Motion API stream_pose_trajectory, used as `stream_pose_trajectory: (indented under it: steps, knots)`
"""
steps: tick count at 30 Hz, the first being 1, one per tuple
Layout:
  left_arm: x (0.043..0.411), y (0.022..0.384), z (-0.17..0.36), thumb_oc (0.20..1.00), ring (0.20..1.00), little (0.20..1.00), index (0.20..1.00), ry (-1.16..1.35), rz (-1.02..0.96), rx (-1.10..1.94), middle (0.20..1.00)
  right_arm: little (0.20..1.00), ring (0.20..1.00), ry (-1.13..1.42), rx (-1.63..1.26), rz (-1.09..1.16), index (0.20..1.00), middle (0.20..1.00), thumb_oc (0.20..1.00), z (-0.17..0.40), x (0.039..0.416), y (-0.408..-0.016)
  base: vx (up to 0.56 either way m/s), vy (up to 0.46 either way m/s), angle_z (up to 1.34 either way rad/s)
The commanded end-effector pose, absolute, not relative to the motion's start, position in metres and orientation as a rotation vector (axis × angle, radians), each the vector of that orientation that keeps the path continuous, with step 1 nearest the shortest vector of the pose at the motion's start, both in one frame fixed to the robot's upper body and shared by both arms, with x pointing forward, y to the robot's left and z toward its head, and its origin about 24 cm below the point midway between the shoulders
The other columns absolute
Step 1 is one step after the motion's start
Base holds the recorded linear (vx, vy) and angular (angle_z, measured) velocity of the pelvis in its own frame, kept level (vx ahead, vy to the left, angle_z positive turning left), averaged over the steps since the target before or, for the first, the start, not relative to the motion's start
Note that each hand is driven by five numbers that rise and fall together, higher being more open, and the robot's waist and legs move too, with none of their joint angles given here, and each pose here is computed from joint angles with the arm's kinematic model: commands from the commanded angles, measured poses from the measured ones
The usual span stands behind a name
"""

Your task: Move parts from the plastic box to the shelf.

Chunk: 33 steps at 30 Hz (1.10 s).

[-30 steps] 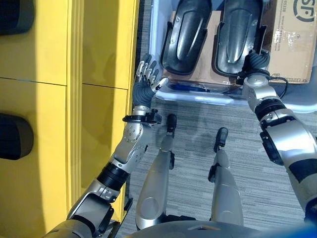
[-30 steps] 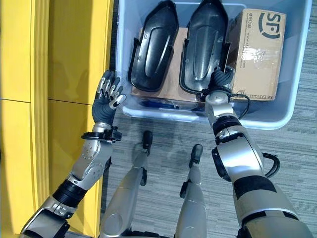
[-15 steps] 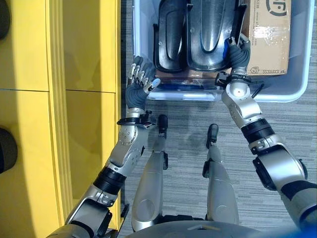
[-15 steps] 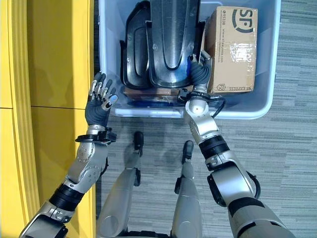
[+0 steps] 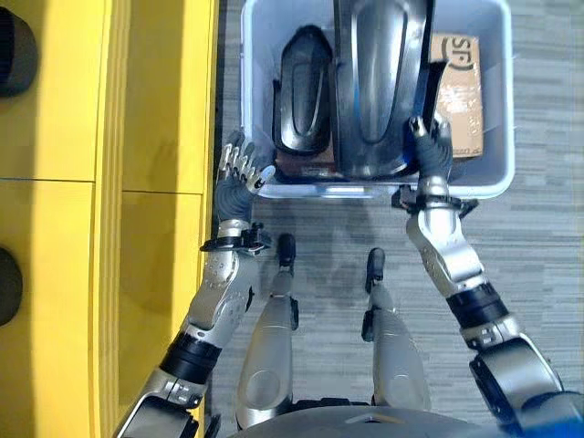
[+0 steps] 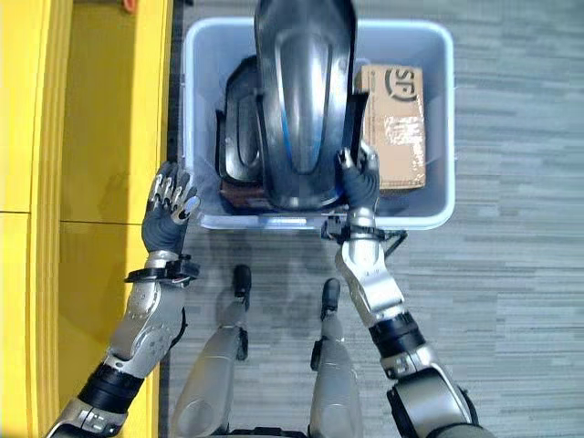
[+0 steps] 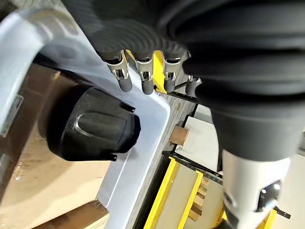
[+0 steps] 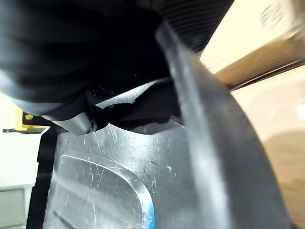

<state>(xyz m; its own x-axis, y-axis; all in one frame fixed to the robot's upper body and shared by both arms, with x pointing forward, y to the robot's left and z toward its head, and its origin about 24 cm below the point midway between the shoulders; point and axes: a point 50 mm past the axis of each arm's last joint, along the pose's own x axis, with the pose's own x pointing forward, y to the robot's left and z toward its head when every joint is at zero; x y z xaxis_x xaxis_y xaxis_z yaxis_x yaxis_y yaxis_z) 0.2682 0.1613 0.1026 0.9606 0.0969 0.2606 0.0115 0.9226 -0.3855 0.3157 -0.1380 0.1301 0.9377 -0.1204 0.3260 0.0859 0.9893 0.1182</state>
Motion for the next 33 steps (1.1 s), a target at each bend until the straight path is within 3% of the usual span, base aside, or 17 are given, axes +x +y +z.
stream_pose_trajectory:
  steps: [1,10,18,26,33]
  knots:
    - [0.264,0.170,0.114,1.000,1.000,1.000,1.000,-0.354,0.015,-0.342,1.000,0.200,0.200,-0.482,0.269,-0.029,0.200,0.200,0.200,0.154,0.307,-0.131,0.02,-0.046,0.15]
    - [0.238,0.203,0.078,1.000,1.000,1.000,1.000,-0.220,0.103,-0.307,1.000,0.200,0.200,-0.401,0.310,0.044,0.200,0.200,0.200,0.128,0.289,-0.143,0.01,-0.124,0.14]
    - [0.235,0.196,0.065,1.000,1.000,1.000,1.000,-0.174,0.101,-0.366,1.000,0.200,0.200,-0.391,0.266,-0.028,0.200,0.200,0.200,0.129,0.300,-0.164,-0.05,-0.118,0.50]
    - [0.240,0.188,0.070,1.000,1.000,1.000,1.000,-0.177,0.030,-0.365,1.000,0.200,0.200,-0.239,0.285,-0.120,0.200,0.200,0.200,0.086,0.273,-0.191,0.01,0.163,0.90]
    - [0.231,0.202,0.071,1.000,1.000,1.000,1.000,-0.179,0.023,-0.304,1.000,0.200,0.200,-0.176,0.290,-0.110,0.200,0.200,0.200,0.070,0.264,-0.192,0.02,0.234,0.33]
